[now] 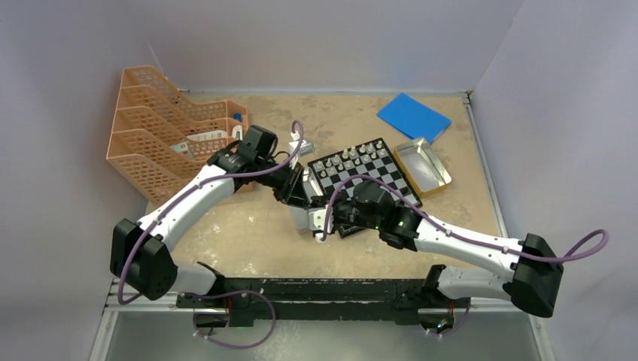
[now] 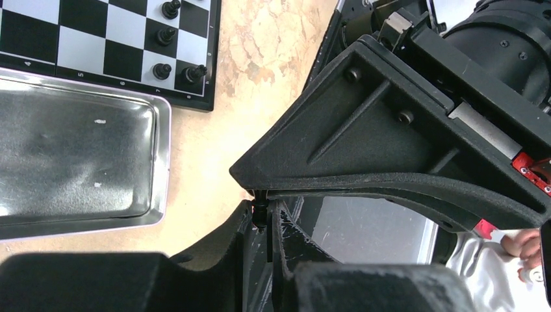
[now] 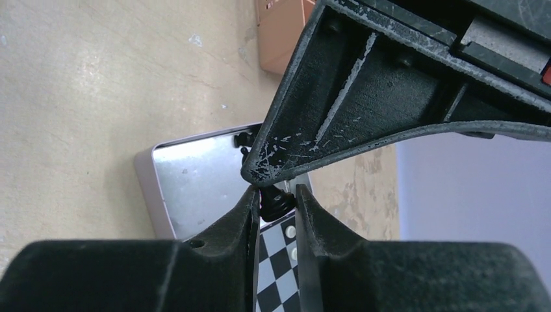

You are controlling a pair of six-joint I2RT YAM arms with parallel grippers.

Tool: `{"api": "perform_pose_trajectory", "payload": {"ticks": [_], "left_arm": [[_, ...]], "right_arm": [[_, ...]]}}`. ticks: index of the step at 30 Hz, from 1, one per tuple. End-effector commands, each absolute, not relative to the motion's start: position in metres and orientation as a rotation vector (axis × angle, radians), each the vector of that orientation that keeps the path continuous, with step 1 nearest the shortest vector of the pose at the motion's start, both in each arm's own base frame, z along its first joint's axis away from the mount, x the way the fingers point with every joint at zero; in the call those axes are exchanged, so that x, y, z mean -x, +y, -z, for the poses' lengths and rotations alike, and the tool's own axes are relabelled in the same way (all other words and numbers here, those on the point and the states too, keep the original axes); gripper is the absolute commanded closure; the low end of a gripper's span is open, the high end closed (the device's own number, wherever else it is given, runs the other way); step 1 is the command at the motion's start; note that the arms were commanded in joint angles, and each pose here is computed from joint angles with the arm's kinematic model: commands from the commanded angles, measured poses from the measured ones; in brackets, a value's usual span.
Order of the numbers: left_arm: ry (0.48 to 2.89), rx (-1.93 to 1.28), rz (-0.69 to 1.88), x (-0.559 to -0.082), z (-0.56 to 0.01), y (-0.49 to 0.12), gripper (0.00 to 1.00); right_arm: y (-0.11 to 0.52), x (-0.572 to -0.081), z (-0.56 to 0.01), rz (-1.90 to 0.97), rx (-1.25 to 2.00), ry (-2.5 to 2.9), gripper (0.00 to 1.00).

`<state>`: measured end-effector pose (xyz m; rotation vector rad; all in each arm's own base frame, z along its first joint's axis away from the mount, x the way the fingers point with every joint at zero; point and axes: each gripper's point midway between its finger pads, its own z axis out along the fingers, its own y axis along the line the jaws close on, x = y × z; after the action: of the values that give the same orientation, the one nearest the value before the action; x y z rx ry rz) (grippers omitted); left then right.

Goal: Set up the chess pieces on the board
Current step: Place the chess piece on the chessboard.

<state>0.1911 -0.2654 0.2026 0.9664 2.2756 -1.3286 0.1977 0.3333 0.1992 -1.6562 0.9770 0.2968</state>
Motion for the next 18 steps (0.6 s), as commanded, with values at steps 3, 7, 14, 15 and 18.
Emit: {"api": "perform_pose_trajectory", "payload": {"ticks": [3, 7, 14, 15, 18], "left_arm": [[2.165, -0.865, 1.292, -0.2, -0.25, -0.266, 0.83], [2.105, -0.6, 1.123, -0.226, -0.279, -0.253, 0.62], [1.896, -0.595, 1.172, -0.203, -0.332, -0.245, 0.51], [1.89, -0.604, 1.179, -0.199, -0.333, -0.244, 0.5], [1.899, -0.622, 1.199, -0.193, -0.328, -0.244, 0.48]], "right_arm": [[0.347, -0.199, -0.246, -0.431, 1.408, 1.012, 0.92], [0.348, -0.183, -0.264, -0.643, 1.211, 1.051, 0.95], [0.338, -0.193, -0.295, -0.905, 0.756, 1.261, 1.0], [0.338, -0.194, -0.296, -0.944, 0.702, 1.296, 1.0], [0.341, -0.193, -0.301, -1.036, 0.607, 1.338, 1.0]]}}
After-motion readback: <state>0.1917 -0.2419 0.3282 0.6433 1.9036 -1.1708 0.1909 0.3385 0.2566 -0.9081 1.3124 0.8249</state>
